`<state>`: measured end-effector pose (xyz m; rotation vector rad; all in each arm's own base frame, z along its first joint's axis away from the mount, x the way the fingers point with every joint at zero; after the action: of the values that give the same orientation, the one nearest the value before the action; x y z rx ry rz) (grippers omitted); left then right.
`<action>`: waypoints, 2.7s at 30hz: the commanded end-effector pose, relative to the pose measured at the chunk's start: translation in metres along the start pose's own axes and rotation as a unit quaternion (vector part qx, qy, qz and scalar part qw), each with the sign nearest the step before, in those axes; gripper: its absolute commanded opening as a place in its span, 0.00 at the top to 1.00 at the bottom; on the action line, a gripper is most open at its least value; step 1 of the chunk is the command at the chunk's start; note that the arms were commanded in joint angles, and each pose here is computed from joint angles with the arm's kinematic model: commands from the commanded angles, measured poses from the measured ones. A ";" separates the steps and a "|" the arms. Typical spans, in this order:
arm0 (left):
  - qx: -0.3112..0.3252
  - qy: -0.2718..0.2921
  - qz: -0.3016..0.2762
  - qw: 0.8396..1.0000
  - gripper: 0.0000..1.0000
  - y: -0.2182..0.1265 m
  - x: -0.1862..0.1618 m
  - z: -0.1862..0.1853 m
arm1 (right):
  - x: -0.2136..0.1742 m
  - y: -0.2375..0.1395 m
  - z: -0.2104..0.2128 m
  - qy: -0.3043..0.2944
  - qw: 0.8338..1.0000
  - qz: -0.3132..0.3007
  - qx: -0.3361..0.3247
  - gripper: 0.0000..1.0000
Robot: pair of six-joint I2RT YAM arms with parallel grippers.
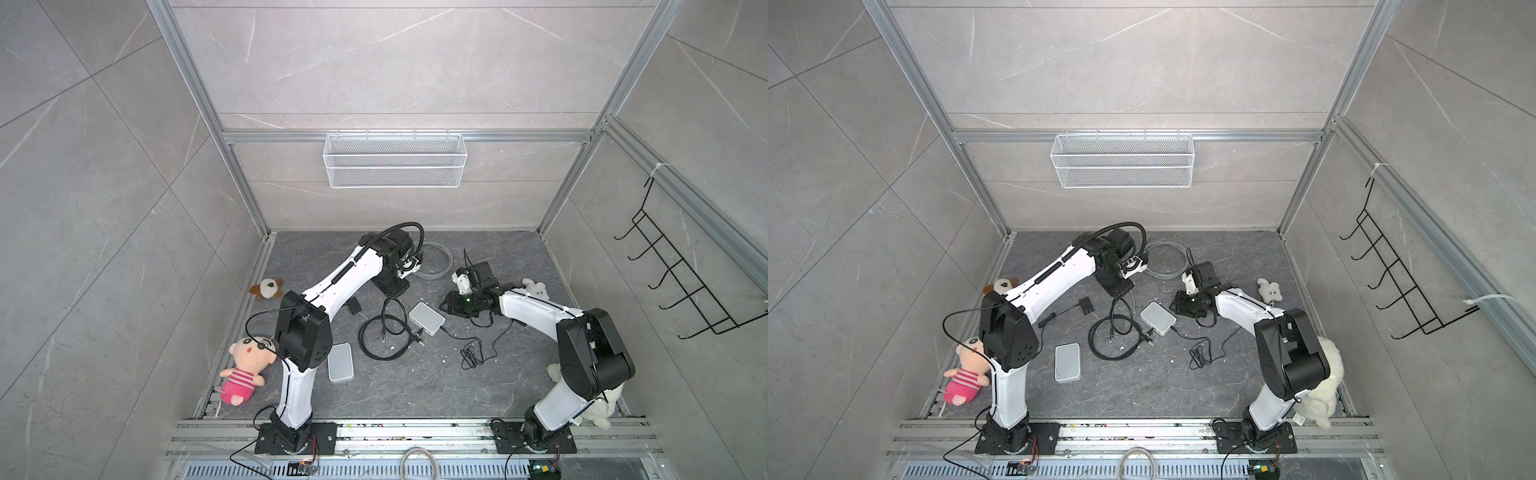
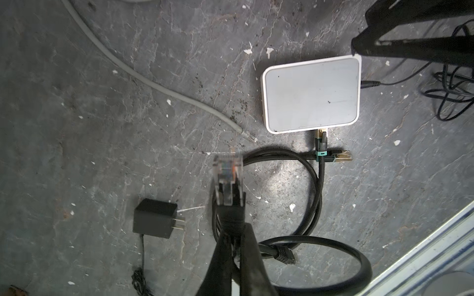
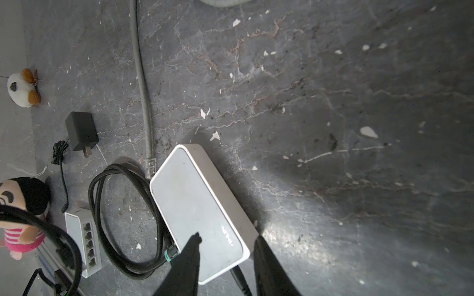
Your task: Insert the plug into the switch port
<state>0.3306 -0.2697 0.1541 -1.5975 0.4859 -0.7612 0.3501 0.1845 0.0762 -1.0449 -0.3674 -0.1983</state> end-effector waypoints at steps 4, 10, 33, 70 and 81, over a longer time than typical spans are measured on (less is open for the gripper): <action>-0.056 -0.057 0.093 0.992 0.95 0.008 -0.053 -0.039 | 0.001 0.007 -0.007 -0.005 1.000 0.005 -0.019 0.62; -0.098 -0.097 0.072 0.988 0.95 0.037 -0.056 -0.060 | 0.006 0.015 0.002 -0.015 1.000 0.007 0.011 0.61; -0.006 -0.017 0.069 0.997 0.94 0.120 -0.040 -0.042 | 0.008 0.052 0.023 -0.100 0.990 0.021 0.093 0.58; 0.009 0.037 0.109 0.993 0.94 0.100 -0.026 -0.028 | -0.010 0.064 0.009 -0.073 0.989 0.033 0.120 0.57; -0.008 0.035 0.128 0.991 0.93 0.105 -0.031 -0.028 | -0.007 0.067 0.008 -0.064 0.990 0.038 0.118 0.58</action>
<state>0.3027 -0.2836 0.0398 -1.4715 0.6975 -0.6164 0.3712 0.2282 0.0365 -0.8155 -0.5164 -0.0375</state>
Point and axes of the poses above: each gripper's point midway between its finger pads, its own y axis out along the fingers, its own z axis along the line the jaws close on, x = y × z, the point moved 1 cm from there along -y, back along the fingers, and after that the axes turned 6 degrees about -y, right-handed, at the moved point
